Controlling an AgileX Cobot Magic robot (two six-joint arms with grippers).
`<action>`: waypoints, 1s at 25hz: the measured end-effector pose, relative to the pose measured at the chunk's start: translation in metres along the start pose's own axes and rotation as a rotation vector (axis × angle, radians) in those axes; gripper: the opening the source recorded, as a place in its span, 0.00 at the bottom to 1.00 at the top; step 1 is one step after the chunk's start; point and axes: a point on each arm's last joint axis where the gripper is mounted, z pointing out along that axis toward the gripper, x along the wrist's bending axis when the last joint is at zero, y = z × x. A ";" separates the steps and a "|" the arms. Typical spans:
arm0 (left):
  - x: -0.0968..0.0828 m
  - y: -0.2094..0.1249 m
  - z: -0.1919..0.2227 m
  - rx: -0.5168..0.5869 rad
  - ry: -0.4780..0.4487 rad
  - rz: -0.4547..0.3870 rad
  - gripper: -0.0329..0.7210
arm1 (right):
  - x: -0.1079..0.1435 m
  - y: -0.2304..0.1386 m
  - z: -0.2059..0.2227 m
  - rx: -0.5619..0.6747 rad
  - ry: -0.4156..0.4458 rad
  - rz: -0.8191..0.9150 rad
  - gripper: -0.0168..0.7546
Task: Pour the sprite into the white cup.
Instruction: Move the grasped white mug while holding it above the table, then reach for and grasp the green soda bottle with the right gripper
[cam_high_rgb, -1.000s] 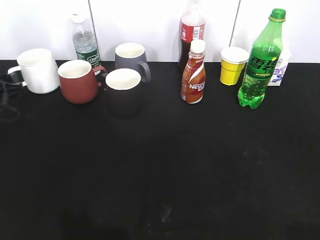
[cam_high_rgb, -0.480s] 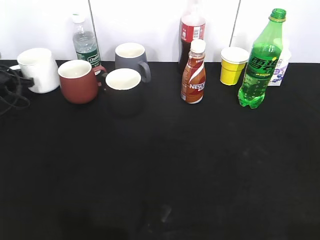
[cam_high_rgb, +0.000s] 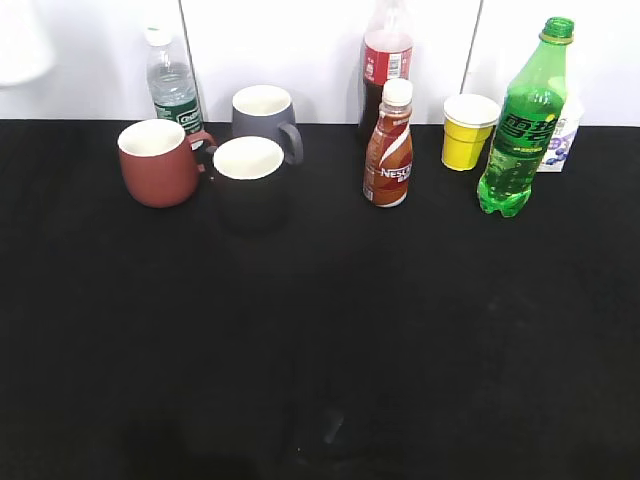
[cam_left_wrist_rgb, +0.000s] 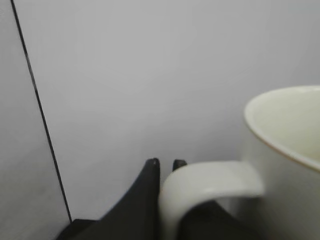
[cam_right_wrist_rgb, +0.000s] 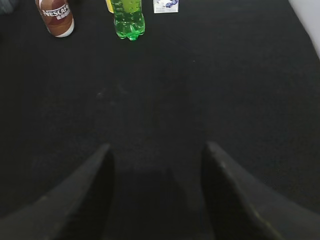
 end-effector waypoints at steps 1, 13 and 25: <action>-0.007 0.012 -0.022 -0.016 -0.017 0.002 0.11 | 0.000 0.000 0.000 0.000 0.000 0.000 0.56; -0.156 0.005 -0.146 -0.006 -0.597 0.051 0.11 | -0.016 0.049 0.111 -0.282 -0.068 0.043 0.56; -0.158 0.006 -0.146 -0.021 -0.606 0.050 0.11 | 0.024 0.013 0.320 -0.240 0.067 -0.084 0.85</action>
